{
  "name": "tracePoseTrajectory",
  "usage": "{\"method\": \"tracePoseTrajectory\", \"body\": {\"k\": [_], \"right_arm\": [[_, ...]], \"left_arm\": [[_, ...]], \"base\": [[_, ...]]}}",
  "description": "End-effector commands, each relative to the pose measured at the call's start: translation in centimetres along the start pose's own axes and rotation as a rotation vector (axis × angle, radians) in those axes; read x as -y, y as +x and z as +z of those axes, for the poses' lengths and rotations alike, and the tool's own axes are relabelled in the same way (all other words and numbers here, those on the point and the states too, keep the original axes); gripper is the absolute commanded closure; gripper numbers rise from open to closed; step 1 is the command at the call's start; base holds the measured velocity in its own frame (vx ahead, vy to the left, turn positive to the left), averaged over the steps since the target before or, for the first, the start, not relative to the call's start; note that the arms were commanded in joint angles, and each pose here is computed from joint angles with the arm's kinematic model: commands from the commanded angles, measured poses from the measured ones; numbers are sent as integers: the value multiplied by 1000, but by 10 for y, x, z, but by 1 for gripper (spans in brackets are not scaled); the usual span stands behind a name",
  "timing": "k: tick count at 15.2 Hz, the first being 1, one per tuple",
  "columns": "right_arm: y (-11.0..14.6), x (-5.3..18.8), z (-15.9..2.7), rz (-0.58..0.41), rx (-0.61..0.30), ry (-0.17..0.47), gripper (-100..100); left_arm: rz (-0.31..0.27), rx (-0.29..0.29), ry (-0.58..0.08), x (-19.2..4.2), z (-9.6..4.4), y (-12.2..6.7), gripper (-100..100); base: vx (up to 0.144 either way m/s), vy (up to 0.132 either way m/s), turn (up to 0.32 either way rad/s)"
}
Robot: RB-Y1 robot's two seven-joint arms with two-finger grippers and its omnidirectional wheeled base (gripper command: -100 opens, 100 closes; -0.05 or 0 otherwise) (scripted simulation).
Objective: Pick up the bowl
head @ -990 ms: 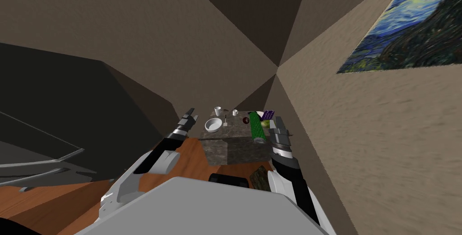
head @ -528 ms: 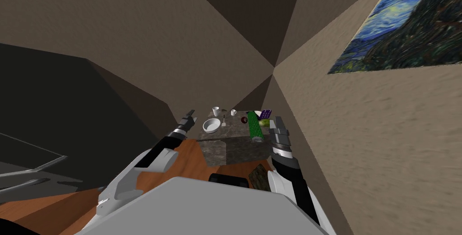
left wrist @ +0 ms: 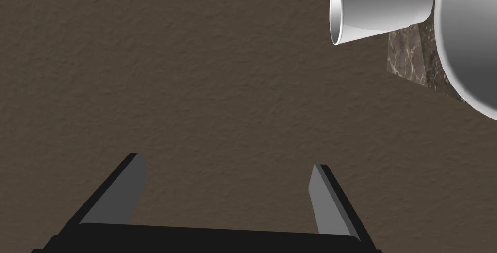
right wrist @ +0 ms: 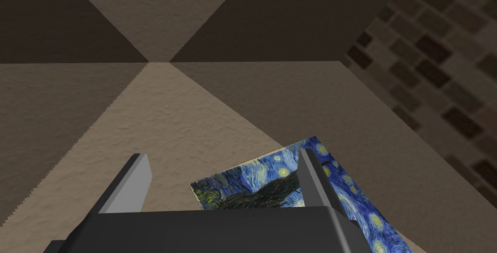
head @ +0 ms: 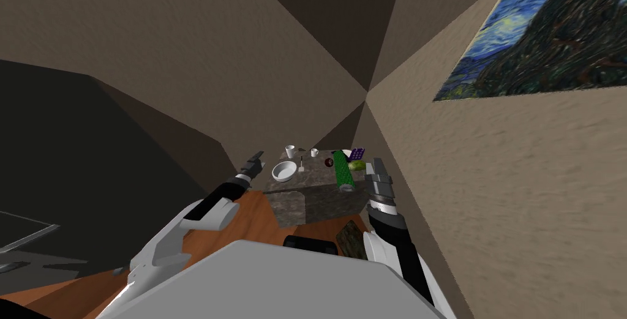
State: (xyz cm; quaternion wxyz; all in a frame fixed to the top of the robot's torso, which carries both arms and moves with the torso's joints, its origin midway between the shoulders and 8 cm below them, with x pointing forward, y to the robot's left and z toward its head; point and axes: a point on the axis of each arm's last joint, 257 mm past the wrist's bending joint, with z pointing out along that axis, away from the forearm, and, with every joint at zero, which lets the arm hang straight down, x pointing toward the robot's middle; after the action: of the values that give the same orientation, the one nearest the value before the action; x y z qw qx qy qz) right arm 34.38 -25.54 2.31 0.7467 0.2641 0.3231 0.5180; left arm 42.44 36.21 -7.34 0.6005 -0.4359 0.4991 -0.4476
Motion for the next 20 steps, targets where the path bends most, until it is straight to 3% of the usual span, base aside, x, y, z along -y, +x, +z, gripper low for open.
{"method": "tracePoseTrajectory", "body": {"k": [1, 6, 10, 11, 20], "right_arm": [[0, 0, 0, 0, 0, 0, 0], [0, 0, 0, 0, 0, 0, 0], [0, 0, 0, 0, 0, 0, 0], [0, 0, 0, 0, 0, 0, 0], [0, 0, 0, 0, 0, 0, 0]], "left_arm": [[0, 4, -38, -9, 0, -2, -100], [-3, 24, -139, -33, 2, -20, -100], [-3, 28, -185, -44, 0, -21, -100], [-8, 37, -216, -51, 1, -30, -100], [-23, 66, -380, -88, -8, -48, -100]], "base": [[0, 0, 0], [3, -3, -80], [2, -2, -48], [4, -6, -139], [4, -3, -84]]}}
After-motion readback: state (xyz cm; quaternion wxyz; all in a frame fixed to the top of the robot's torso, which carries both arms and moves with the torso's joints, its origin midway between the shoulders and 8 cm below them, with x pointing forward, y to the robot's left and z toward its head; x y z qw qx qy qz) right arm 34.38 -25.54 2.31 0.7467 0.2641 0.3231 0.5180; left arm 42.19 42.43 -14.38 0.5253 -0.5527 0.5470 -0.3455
